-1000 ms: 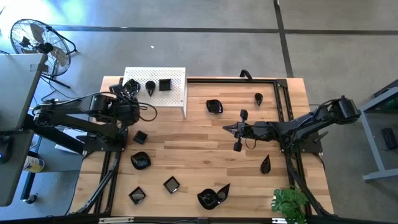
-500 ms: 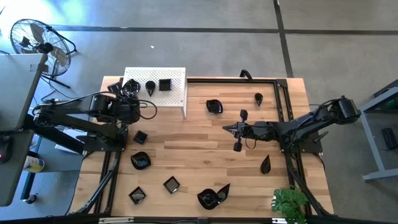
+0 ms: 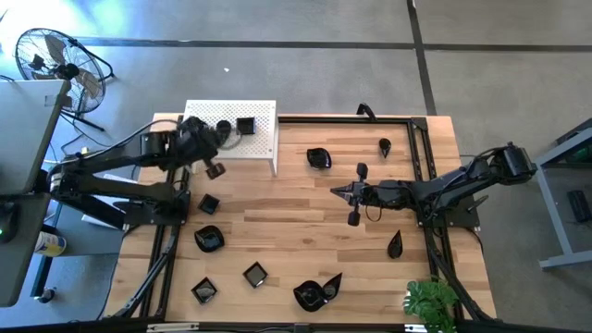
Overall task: Pick & Place Mini shaped plates
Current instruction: Stack the black leaf shaped plate on top of the stacked black leaf shaped plates on the shelf
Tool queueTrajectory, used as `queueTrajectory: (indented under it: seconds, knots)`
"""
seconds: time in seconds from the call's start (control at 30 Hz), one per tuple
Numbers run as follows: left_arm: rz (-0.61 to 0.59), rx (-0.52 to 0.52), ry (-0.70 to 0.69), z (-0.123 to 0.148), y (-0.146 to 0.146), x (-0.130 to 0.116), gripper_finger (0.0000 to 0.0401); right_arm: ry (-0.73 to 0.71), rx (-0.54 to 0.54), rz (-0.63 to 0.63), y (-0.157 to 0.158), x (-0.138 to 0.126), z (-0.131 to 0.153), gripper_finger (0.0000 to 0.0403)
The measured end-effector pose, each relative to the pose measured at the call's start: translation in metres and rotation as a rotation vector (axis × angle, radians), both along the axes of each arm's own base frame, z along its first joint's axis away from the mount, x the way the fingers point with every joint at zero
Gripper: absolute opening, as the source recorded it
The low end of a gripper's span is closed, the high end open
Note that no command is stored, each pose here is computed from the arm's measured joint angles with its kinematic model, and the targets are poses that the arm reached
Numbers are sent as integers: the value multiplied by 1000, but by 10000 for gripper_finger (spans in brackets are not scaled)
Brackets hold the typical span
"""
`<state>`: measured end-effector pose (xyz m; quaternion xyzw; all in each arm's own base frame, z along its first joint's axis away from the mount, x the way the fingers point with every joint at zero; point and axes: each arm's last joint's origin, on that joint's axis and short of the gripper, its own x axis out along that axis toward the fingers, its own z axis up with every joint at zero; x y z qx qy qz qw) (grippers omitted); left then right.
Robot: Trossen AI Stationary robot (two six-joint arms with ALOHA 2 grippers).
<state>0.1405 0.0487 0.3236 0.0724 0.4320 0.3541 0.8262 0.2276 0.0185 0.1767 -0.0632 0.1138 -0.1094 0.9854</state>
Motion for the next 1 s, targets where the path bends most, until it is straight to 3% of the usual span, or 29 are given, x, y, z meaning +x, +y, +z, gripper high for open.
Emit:
queueTrajectory:
  seconds: [0.1,0.3,0.43,0.57,1.0]
  knots:
    - [58,-42,-109,4,11,2,0,-2,11,17,0,0,0,1]
    - [295,-107,-191,3,27,-14,0,-6,16,35,1,0,0,2]
    - [313,-132,-198,3,27,-22,0,-7,17,37,1,0,1,1]
    - [319,-168,-144,-17,28,-20,0,-8,17,37,1,0,1,2]
    - [373,-121,-123,-27,29,-23,0,-12,24,39,1,0,1,1]
